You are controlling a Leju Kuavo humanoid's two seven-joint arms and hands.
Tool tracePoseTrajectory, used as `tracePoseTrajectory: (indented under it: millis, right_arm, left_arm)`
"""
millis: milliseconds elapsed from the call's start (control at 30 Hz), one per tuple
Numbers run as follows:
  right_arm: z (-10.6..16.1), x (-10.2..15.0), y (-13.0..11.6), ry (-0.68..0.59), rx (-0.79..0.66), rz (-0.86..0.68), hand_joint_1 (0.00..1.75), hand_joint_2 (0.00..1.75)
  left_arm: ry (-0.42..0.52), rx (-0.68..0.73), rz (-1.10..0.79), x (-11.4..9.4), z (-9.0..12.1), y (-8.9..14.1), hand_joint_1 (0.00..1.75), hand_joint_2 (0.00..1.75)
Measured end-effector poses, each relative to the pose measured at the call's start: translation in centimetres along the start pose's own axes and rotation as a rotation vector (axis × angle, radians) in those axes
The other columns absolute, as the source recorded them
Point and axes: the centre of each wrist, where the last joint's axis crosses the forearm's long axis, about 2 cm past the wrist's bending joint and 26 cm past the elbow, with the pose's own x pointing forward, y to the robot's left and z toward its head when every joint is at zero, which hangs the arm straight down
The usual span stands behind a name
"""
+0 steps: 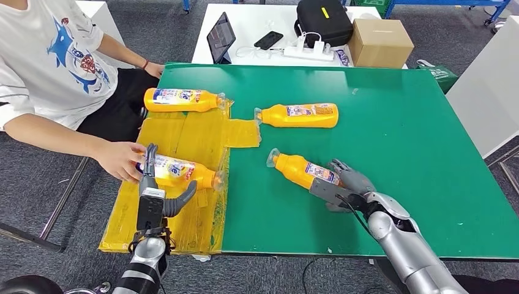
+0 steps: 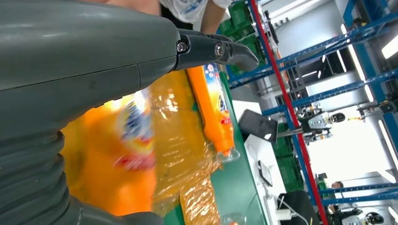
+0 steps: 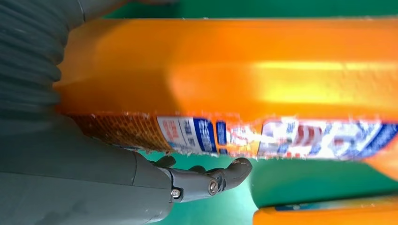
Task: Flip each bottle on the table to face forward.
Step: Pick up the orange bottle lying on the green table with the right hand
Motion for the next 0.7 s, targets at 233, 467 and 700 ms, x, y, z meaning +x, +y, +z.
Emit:
tracePoseTrajectory:
  millis: [233, 467, 700]
  right_arm:
    - [-1.6, 0.2, 0.3, 0.040, 0.052, 0.029, 0.19, 1.75]
    - [-2.1, 0.2, 0.4, 0.054, 0.066, 0.035, 0.19, 1.75]
    - [-2.2, 0.2, 0.5, 0.057, 0.070, 0.037, 0.70, 1.75]
  left_arm:
    - [0.016, -0.036, 0.027, 0.2, 0.1, -1.4, 0.00, 1.75]
    - [0.025, -0.047, 0.028, 0.1, 0.2, -1.7, 0.00, 1.75]
    - [0.032, -0.052, 0.027, -0.1, 0.3, -1.7, 0.00, 1.75]
